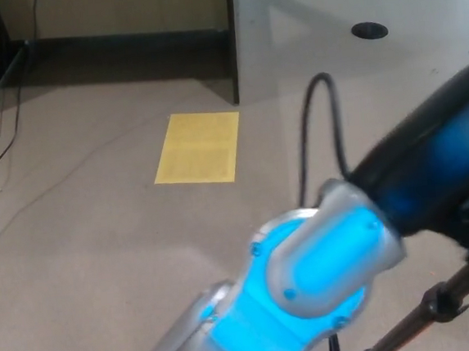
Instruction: There is a tripod standing in front of the robot and the robot extends its left arm to grab it. It lifts the tripod and passes it to a person.
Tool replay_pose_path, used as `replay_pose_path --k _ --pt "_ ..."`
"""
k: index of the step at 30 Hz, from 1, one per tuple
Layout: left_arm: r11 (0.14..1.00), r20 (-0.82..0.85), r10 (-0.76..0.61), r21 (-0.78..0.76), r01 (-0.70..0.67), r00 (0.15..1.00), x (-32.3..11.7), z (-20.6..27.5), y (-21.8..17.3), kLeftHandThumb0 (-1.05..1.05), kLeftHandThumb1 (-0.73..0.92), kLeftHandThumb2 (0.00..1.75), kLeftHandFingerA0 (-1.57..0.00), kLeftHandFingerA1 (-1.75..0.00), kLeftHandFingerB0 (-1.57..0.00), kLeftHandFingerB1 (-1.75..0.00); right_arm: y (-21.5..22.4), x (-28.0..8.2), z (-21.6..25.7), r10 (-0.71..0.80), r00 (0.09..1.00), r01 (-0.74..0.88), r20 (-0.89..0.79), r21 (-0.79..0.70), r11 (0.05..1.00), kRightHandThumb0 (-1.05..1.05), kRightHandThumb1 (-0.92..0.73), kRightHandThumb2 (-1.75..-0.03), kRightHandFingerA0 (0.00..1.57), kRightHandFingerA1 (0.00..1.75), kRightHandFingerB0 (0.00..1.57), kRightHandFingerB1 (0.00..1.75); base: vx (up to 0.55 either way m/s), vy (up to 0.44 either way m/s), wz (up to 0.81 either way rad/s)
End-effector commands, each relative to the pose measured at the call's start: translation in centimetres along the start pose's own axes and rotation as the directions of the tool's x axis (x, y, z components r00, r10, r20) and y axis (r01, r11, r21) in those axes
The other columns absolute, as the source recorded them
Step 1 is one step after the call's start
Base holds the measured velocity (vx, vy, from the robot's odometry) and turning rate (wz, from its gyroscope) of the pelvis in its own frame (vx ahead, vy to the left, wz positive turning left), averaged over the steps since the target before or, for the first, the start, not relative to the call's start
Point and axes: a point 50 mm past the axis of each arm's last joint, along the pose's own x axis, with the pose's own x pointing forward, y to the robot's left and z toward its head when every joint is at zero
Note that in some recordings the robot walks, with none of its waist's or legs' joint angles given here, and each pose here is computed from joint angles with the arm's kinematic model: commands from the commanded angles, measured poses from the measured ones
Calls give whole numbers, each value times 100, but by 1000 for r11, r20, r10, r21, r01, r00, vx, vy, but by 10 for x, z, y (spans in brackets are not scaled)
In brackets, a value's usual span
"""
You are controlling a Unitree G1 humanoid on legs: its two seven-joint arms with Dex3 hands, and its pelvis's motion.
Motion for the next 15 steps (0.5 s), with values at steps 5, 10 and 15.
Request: replay_pose_path --k 5,10,15 --pt "995 -235 94 -10 -99 968 -65 -43 49 -73 41 53 0 0 0 0 -3 -11 -19 -3 999 2 -44 -13 1000 -40 -72 -61 68 44 48 37 0 0 0" --pt "969 -427 174 -86 -231 887 -132 -82 61 -62 36 70 0 -5 0 0 4 -23 -40 15 994 -18 -106 -32 999 -39 -71 -61 66 43 45 36 0 0 0" --pt "947 -616 213 -61 -316 758 -202 -103 67 -60 38 73 0 -7 0 -1 6 -18 -33 6 995 -4 -97 21 1000 -38 -72 -62 67 44 46 36 0 0 0"
